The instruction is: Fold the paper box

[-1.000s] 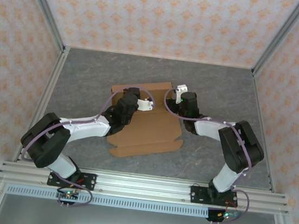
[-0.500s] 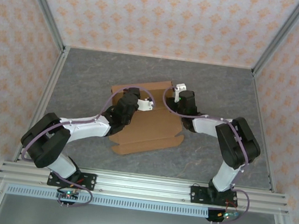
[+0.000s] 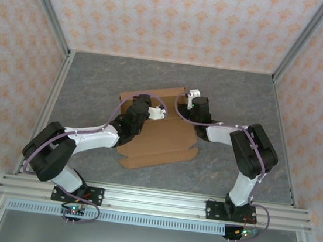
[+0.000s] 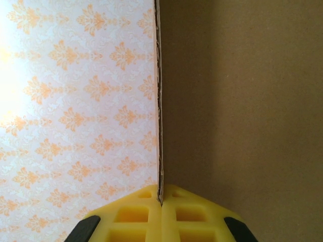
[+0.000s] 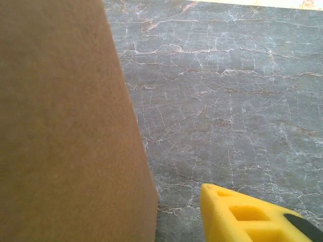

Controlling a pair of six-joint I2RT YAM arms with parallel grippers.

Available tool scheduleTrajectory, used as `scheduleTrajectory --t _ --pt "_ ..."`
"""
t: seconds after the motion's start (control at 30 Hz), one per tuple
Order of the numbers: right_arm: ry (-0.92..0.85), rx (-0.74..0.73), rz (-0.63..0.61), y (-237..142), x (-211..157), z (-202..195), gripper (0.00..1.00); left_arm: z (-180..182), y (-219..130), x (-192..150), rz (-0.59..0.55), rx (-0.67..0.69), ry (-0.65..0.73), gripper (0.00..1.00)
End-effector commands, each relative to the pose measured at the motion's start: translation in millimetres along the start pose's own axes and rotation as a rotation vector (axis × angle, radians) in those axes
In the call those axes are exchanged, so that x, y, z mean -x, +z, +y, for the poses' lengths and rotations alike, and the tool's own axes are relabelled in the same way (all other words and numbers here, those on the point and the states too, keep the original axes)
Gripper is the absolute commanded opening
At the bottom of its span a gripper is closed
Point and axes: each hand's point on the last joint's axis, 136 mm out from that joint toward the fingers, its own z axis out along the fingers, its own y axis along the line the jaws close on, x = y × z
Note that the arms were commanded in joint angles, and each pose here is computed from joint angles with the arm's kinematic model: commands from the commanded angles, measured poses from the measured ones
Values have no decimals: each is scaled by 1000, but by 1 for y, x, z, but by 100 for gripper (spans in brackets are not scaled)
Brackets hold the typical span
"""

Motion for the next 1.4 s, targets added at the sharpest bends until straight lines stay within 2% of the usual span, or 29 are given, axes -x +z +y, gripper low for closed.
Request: scheduleTrajectory --t 0.0,0.4,0.63,0.7,0.9,1.03,1.23,1.37 --pt "14 -14 -38 3 14 2 38 12 1 0 11 25 -36 0" --pt "9 -217 -35 -1 12 -18 21 12 0 -1 14 24 -45 0" --pt "38 -276 -35 1 14 -19 20 9 2 -1 14 15 -47 0" --pt "39 -259 -34 1 15 -16 23 9 2 -1 17 12 -45 0" --pt "58 -128 -48 -14 25 -5 47 14 8 -5 63 21 -62 0" --pt "68 -58 -15 -33 22 1 58 22 16 -15 140 30 -87 0" --pt "73 -60 30 -76 12 -5 61 38 18 -32 243 8 -161 0" --pt "75 -98 43 -103 11 -18 61 58 12 -42 282 12 -269 0"
